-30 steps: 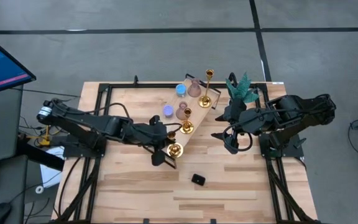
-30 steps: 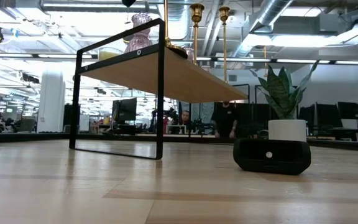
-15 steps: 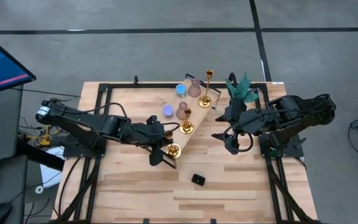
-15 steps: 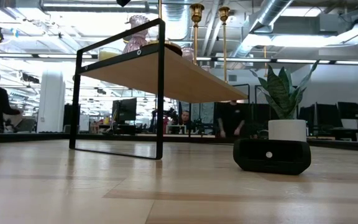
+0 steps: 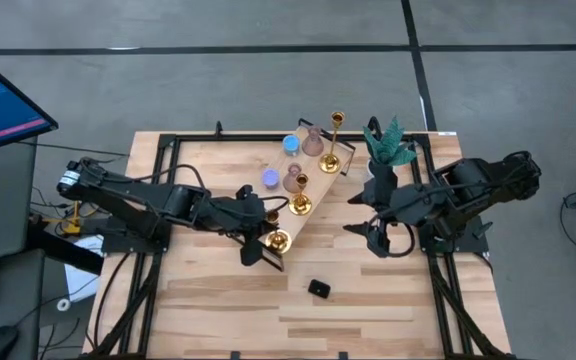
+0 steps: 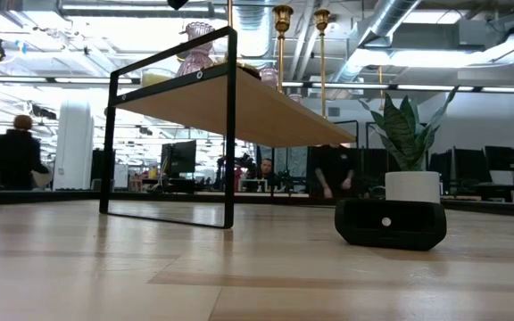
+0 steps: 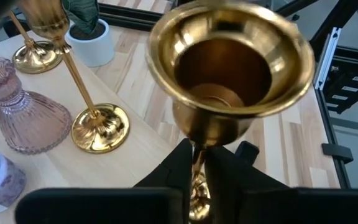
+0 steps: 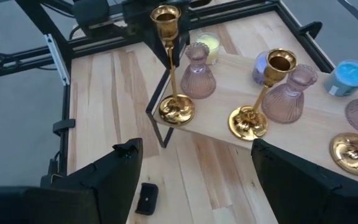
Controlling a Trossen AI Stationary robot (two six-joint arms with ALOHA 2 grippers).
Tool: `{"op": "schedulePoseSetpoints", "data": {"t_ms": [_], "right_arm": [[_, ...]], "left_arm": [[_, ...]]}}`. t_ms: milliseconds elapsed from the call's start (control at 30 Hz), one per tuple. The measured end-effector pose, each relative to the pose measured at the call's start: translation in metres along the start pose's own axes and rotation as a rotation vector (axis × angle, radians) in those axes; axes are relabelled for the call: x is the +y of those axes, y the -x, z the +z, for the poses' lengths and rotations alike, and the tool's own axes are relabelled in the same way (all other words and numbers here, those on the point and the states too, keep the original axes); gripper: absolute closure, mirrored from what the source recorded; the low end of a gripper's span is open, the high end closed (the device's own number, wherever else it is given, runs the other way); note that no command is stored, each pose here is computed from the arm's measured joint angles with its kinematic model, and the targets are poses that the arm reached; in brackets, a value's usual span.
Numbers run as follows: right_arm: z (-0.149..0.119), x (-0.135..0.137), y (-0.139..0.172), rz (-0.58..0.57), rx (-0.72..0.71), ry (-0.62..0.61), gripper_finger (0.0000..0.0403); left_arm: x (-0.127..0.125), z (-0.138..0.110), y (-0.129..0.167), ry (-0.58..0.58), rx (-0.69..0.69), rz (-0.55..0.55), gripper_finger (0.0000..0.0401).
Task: Pick & Place candle stick holders
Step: Put the candle holder on the shelf, then return to Home Position
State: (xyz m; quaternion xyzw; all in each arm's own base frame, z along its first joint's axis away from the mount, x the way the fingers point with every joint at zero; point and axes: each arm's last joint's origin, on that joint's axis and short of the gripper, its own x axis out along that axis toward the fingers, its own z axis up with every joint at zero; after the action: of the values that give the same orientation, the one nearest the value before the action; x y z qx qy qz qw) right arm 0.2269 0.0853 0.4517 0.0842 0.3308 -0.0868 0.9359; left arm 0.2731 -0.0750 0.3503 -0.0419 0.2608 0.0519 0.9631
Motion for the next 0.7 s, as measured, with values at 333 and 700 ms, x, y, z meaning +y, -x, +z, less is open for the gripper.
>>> {"op": "schedulePoseSetpoints", "data": {"t_ms": [333, 700], "right_arm": [[-0.0030, 0.0057, 0.0027, 0.020, 0.002, 0.018, 0.0111], [-0.0082, 0.0101, 0.0055, 0.030, 0.026, 0.047, 0.0111]], "left_arm": [[-0.0002, -0.0014, 0.0000, 0.016, 0.019, -0.018, 0.0312], [0.0014, -0.0042, 0.0085, 0.014, 0.062, -0.068, 0.0241]]}}
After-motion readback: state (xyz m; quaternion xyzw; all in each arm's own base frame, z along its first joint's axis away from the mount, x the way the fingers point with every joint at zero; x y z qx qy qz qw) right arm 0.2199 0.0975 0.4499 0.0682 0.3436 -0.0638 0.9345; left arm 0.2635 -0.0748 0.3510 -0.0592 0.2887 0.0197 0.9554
